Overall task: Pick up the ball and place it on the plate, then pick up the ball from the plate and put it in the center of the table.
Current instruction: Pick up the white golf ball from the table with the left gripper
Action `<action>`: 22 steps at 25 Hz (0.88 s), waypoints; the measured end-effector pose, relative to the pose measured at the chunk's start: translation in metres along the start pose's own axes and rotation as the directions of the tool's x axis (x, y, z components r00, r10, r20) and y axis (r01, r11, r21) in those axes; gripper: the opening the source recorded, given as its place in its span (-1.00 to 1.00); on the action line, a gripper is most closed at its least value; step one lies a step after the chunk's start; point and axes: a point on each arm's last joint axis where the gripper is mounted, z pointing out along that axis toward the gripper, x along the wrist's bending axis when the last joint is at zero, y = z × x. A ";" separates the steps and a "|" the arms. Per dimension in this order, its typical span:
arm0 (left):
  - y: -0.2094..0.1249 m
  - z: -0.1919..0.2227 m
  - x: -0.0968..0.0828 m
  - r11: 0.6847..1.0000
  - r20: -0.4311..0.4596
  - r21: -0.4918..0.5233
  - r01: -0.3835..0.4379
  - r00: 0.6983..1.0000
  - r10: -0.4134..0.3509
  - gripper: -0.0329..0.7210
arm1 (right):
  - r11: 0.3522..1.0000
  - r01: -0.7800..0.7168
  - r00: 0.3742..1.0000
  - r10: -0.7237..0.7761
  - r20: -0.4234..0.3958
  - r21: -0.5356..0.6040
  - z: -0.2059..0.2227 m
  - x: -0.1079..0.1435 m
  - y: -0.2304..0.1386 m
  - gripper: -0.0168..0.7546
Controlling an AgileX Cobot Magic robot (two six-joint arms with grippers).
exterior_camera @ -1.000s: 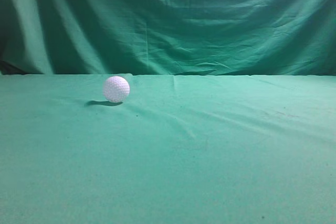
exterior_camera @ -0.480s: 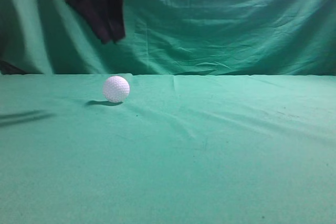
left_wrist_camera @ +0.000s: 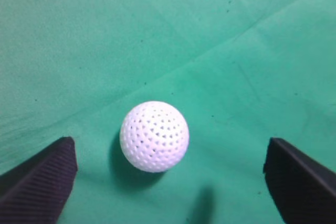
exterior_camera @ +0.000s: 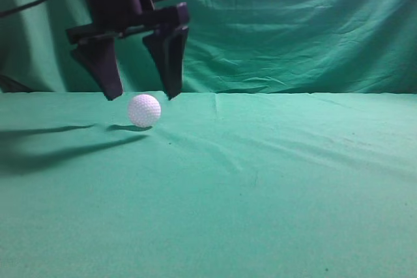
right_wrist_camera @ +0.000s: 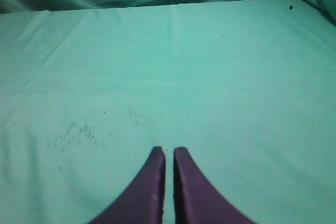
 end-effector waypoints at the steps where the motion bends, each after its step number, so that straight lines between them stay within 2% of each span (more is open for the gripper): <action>1: -0.001 0.005 0.001 1.000 -0.008 0.013 -0.006 1.000 0.006 0.79 | 1.000 0.000 1.000 0.000 0.000 0.000 0.000 0.000 0.000 -0.83; 2: -0.002 0.009 0.002 1.000 -0.015 0.022 -0.012 1.000 0.012 0.79 | 1.000 0.000 1.000 0.000 0.000 0.000 0.000 0.000 0.000 -0.83; 4: -0.003 0.017 0.004 0.999 -0.019 0.039 -0.015 1.000 0.015 0.65 | 1.000 0.000 1.000 0.000 0.000 0.000 0.000 0.000 0.000 -0.83; 10: -0.003 0.030 0.005 0.999 -0.023 0.043 -0.004 1.000 0.005 0.65 | 1.000 0.000 1.000 0.000 0.000 0.000 0.000 0.000 0.000 -0.83; 16: -0.005 0.039 0.007 0.998 -0.032 0.059 -0.002 0.999 0.004 -0.06 | 1.000 0.000 1.000 0.000 0.000 0.000 0.000 0.000 0.000 -0.83; 21: 0.001 0.035 0.007 0.998 -0.030 0.065 -0.004 1.000 0.006 -0.06 | 1.000 0.000 1.000 0.000 0.000 0.000 0.000 0.000 0.000 -0.83; 22: 0.005 0.031 0.006 0.998 -0.030 0.067 -0.005 1.000 0.007 -0.12 | 1.000 0.000 1.000 0.000 0.000 0.000 0.000 0.000 0.000 -0.83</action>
